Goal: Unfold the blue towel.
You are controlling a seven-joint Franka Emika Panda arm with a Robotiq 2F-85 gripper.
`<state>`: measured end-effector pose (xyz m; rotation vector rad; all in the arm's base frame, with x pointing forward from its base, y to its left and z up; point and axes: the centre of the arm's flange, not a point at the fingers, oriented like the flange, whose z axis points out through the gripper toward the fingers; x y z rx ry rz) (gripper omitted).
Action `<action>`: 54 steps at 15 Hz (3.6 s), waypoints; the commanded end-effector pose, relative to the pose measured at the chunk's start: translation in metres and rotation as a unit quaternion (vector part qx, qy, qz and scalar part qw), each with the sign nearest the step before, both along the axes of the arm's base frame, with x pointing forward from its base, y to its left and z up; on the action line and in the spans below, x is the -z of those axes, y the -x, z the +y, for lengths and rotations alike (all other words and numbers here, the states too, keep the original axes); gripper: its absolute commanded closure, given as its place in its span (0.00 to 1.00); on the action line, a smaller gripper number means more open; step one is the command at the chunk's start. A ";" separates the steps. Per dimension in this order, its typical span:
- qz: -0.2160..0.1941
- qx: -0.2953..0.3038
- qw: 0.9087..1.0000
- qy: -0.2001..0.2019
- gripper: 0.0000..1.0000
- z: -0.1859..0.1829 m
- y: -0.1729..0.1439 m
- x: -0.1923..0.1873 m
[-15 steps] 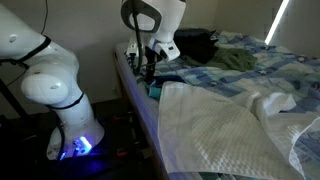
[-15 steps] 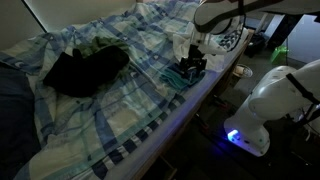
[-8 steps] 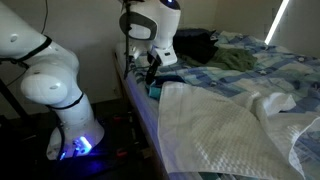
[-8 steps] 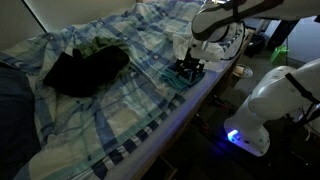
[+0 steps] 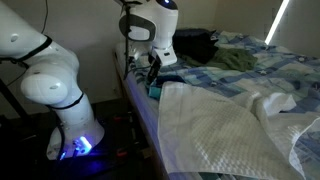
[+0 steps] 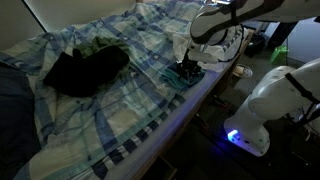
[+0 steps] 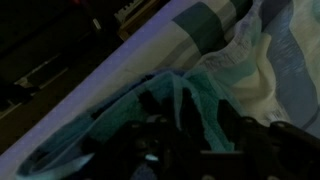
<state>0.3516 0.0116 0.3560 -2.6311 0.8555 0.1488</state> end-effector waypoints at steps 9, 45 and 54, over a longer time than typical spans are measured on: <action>-0.042 -0.010 0.999 0.018 0.98 0.010 -0.006 -0.015; -0.318 -0.241 0.906 0.141 0.99 0.058 -0.158 -0.197; -0.355 -0.240 0.892 0.144 0.99 0.059 -0.173 -0.238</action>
